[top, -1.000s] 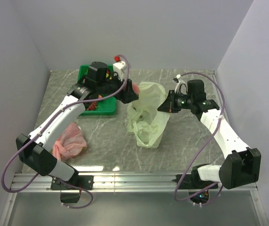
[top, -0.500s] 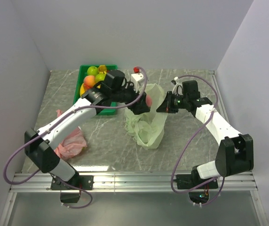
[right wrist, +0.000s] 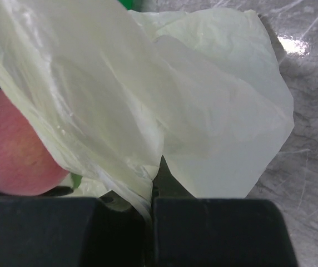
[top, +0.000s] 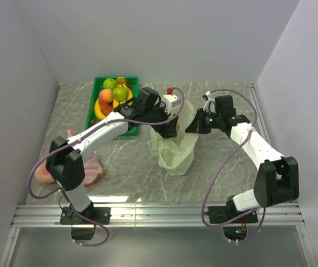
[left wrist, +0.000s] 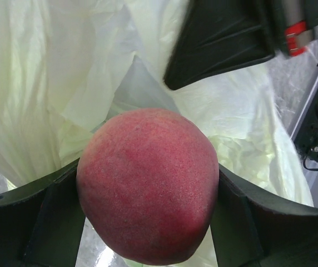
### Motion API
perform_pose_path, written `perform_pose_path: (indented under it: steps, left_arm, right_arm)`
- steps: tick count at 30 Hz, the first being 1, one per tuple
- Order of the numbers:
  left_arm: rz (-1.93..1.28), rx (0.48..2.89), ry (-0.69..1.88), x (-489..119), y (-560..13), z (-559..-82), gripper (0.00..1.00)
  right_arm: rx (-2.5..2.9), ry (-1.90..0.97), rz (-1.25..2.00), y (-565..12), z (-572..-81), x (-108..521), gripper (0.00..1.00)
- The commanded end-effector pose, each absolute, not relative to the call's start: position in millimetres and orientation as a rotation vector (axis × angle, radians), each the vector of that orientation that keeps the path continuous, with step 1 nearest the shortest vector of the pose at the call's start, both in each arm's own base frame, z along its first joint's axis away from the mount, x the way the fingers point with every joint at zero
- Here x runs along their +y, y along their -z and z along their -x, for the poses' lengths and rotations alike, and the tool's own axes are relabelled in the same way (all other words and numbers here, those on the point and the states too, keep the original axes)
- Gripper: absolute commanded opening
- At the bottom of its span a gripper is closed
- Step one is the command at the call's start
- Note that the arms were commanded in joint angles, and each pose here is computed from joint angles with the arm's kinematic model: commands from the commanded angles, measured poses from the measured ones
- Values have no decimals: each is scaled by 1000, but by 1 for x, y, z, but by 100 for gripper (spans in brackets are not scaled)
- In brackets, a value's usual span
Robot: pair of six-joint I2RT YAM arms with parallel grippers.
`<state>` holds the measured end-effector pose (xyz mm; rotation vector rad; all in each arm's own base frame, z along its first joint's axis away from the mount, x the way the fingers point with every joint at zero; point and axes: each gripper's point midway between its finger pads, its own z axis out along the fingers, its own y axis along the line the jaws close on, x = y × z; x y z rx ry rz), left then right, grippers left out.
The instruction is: Place the fake fruits into the plastic bag and tie a complex knot
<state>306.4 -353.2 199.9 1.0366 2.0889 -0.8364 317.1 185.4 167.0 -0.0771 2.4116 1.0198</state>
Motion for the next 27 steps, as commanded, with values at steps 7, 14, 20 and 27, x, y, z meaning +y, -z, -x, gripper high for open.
perform_pose_path:
  steps: [7, 14, 20, 27]
  left_arm:
    - [-1110, 1835, 968, -375, -270, -288, 59]
    - [-1106, 1850, 1054, -392, -261, -288, 60]
    - [-1039, 1979, 894, -387, -205, -318, 59]
    - [-888, 2116, 490, -326, -166, -375, 56]
  right_arm:
    - [2405, -1029, 120, -170, -320, 197, 0]
    - [2397, -1041, 129, -176, -317, 198, 0]
    - [2399, -1023, 166, -175, -311, 195, 0]
    - [2413, -938, 215, -173, -311, 182, 0]
